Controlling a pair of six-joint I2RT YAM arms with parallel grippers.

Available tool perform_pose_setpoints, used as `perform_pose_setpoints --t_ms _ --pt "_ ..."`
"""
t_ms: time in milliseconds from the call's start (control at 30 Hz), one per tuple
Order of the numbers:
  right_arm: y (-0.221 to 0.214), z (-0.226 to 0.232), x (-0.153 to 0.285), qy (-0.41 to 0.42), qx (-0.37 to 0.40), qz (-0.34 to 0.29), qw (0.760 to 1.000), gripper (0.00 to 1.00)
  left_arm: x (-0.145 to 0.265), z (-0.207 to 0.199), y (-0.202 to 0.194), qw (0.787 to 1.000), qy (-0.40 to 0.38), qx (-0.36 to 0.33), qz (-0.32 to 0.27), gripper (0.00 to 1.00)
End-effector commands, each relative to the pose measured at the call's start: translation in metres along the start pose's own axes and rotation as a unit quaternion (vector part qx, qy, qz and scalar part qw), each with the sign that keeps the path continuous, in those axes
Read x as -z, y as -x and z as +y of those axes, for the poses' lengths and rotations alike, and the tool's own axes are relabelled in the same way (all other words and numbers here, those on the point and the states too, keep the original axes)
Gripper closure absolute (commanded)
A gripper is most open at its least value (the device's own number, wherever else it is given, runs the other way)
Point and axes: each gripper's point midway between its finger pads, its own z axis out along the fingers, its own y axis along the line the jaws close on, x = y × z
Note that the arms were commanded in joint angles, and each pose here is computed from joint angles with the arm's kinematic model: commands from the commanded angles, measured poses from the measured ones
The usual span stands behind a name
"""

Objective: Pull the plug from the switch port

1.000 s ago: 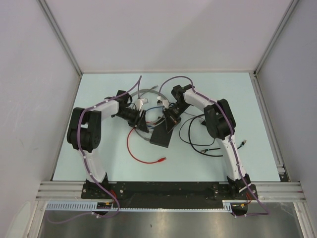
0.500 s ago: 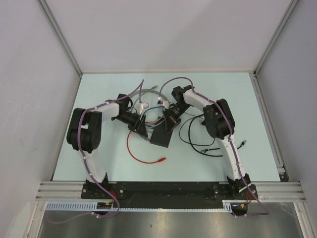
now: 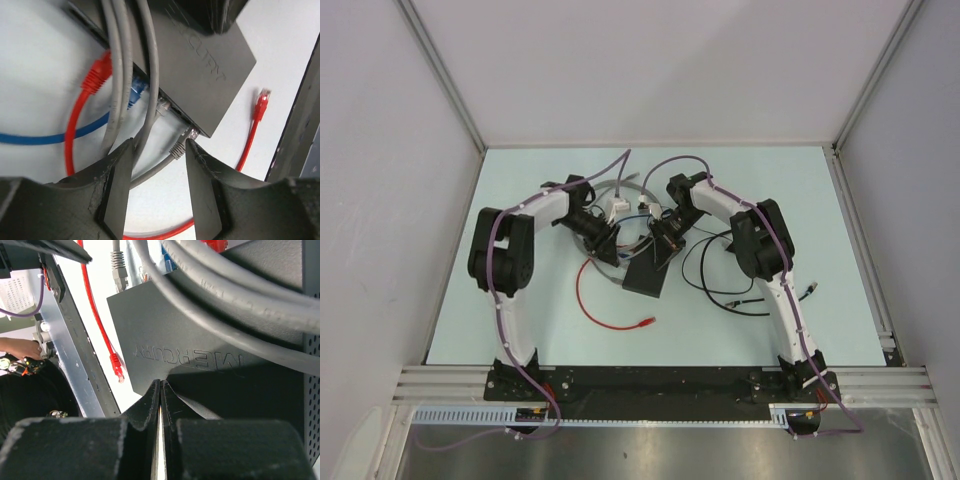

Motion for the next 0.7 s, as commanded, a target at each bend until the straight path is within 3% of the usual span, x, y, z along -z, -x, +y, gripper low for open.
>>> perform_pose_setpoints --t_ms 0,133,367,533,567,667 --pt "-0.002 -0.018 -0.003 -0.025 0.001 0.008 1.000 0.95 -0.009 -0.015 -0.017 0.995 -0.043 -0.070 0.055 0.49" --pt "-0.003 -0.018 -0.003 -0.027 -0.001 0.010 1.000 0.95 -0.019 -0.014 -0.020 0.991 -0.053 -0.096 0.082 0.50" --pt "-0.004 -0.020 -0.003 -0.031 -0.003 0.012 0.999 0.95 -0.025 -0.021 -0.015 0.989 -0.063 -0.111 0.080 0.55" --pt "-0.004 -0.021 -0.003 -0.034 -0.003 0.012 0.999 0.94 0.003 -0.015 0.021 0.988 0.037 -0.148 0.012 0.55" --pt "-0.004 -0.022 -0.003 -0.034 -0.003 0.012 0.999 0.94 0.015 -0.014 0.037 0.981 0.072 -0.177 -0.018 0.54" --pt "-0.004 -0.023 -0.002 -0.035 -0.004 0.011 0.999 0.94 0.030 -0.016 0.049 0.976 0.111 -0.180 -0.058 0.53"
